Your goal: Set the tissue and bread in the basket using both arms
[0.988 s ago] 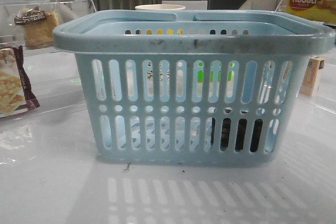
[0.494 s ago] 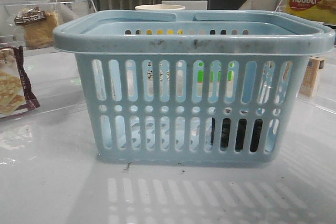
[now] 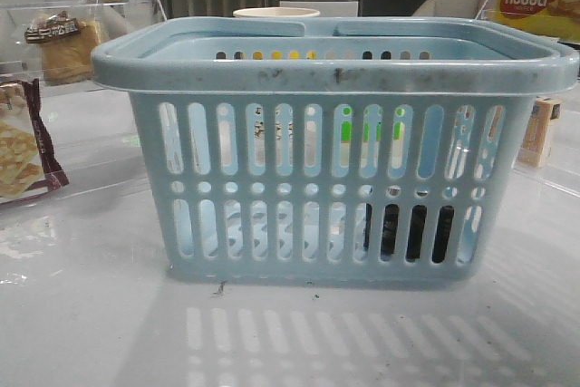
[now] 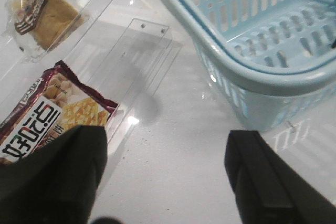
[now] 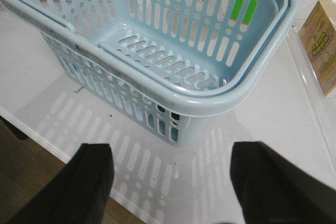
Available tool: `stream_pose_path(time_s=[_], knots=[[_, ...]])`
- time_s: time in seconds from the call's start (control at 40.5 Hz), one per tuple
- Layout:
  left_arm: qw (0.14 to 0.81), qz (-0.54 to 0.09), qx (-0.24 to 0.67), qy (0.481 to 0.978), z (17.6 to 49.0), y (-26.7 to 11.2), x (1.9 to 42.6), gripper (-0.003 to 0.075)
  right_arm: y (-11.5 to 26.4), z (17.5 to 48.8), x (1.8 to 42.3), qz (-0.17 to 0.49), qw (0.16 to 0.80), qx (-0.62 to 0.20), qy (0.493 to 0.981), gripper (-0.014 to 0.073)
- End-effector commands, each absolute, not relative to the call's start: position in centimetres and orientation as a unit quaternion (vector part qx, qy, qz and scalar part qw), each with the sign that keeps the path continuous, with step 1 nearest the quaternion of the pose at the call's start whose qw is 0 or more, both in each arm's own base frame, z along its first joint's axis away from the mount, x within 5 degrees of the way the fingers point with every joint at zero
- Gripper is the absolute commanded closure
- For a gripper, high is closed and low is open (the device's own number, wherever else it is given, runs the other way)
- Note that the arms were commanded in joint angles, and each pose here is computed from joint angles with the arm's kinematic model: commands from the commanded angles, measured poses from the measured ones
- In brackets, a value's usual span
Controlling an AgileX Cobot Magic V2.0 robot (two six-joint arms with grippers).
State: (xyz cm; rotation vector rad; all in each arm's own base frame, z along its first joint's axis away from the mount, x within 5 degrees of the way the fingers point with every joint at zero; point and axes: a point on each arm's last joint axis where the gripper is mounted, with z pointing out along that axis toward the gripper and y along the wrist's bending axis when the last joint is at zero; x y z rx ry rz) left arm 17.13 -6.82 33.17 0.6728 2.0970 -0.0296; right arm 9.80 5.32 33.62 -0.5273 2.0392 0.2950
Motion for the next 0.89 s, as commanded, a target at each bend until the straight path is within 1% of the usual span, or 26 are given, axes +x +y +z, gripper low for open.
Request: stream_pose_path(time_s=[0.0,0.099,0.247,0.371,0.519,0.692,0.865], knots=[[0.483,0.001,0.242,0.841,34.8,-6.8,20.5,0.023,5.4,35.0,10.0,0.125,0.527,-0.215,0.813,0.0023],[0.473,0.019,0.213,0.855,34.8,-6.2,24.4,0.023,5.4,35.0,10.0,0.125,0.527,-0.215,0.813,0.0023],[0.472,0.041,0.187,0.861,34.9,-5.4,30.1,0.023,5.4,35.0,10.0,0.125,0.527,-0.215,0.813,0.0023],[0.472,0.087,0.204,0.853,34.8,-5.0,34.3,0.0231,5.4,35.0,10.0,0.125,0.527,-0.215,0.813,0.0023],[0.46,0.121,0.228,0.85,33.5,-5.2,38.8,0.0231,5.4,35.0,10.0,0.125,0.527,-0.215,0.813,0.0023],[0.447,0.18,0.272,0.833,31.9,-5.3,42.5,0.0232,5.4,35.0,10.0,0.125,0.527,-0.215,0.813,0.0023],[0.441,0.202,0.289,0.826,30.7,-5.5,44.9,0.0232,5.4,35.0,10.0,0.125,0.527,-0.215,0.813,0.0023]])
